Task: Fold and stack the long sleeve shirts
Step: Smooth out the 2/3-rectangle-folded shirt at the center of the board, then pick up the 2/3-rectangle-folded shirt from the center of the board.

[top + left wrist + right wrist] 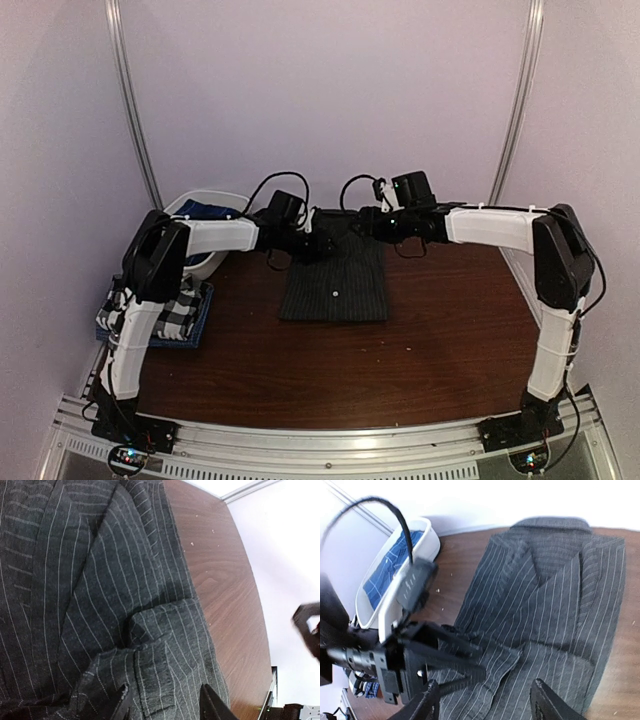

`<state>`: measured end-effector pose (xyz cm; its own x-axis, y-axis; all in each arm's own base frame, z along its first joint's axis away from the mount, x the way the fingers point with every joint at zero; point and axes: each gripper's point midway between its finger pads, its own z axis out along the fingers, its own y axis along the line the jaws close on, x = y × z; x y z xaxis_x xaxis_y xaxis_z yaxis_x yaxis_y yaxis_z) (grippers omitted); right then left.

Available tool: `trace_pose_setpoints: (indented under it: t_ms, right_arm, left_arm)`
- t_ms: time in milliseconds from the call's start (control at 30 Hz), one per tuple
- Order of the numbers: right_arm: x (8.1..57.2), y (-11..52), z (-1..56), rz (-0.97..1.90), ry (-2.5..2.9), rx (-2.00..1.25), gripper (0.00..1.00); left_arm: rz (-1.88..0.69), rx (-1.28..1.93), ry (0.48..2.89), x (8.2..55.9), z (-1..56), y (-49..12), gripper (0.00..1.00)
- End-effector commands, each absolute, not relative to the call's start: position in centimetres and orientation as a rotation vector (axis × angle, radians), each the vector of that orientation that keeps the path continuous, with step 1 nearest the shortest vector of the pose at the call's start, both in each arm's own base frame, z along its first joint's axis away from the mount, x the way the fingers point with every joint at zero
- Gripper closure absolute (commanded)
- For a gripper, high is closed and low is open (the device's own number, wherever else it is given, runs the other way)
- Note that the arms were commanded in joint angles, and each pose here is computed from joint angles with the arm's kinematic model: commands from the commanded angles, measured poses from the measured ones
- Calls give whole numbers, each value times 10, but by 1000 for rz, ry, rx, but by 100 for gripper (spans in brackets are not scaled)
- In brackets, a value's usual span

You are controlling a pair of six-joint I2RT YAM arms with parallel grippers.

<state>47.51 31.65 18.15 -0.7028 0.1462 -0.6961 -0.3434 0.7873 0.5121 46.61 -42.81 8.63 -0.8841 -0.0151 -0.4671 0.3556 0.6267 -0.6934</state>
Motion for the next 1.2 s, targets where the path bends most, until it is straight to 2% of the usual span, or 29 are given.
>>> trace_pose_setpoints:
  t_ms: [0, 100, 200, 267, 400, 567, 767, 900, 1000, 1167]
  right_arm:
    - [445, 338, 163, 874, 2242, -265, 39]
    - [438, 351, 153, 906, 2251, -298, 40]
    - [433, 370, 150, 937, 2251, -347, 48]
    - [431, 382, 148, 969, 2246, -376, 53]
    - [436, 399, 129, 1025, 2266, -399, 71]
    - [450, 413, 105, 985, 2311, -432, 75]
    - [474, 411, 58, 818, 2414, -421, 68]
    - [483, 401, 29, 696, 2497, -372, 53]
    - [486, 397, 26, 653, 2513, -352, 46]
    - [489, 401, 51, 672, 2469, -364, 40]
  left_arm:
    - [-1186, 296, 2245, 491, 153, -419, 47]
    - [-1161, 271, 2202, 497, 177, -404, 43]
    - [-1139, 209, 2193, 499, 185, -382, 45]
    - [-1166, 194, 2199, 493, 182, -373, 48]
    - [-1162, 147, 2260, 480, 160, -357, 58]
    - [-1175, 60, 2304, 464, 137, -331, 67]
    - [-1140, 33, 2402, 418, 105, -306, 66]
    - [-1085, 4, 2472, 381, 85, -283, 61]
    - [-1078, 3, 2506, 361, 74, -275, 56]
    - [-1077, 43, 2541, 348, 63, -284, 55]
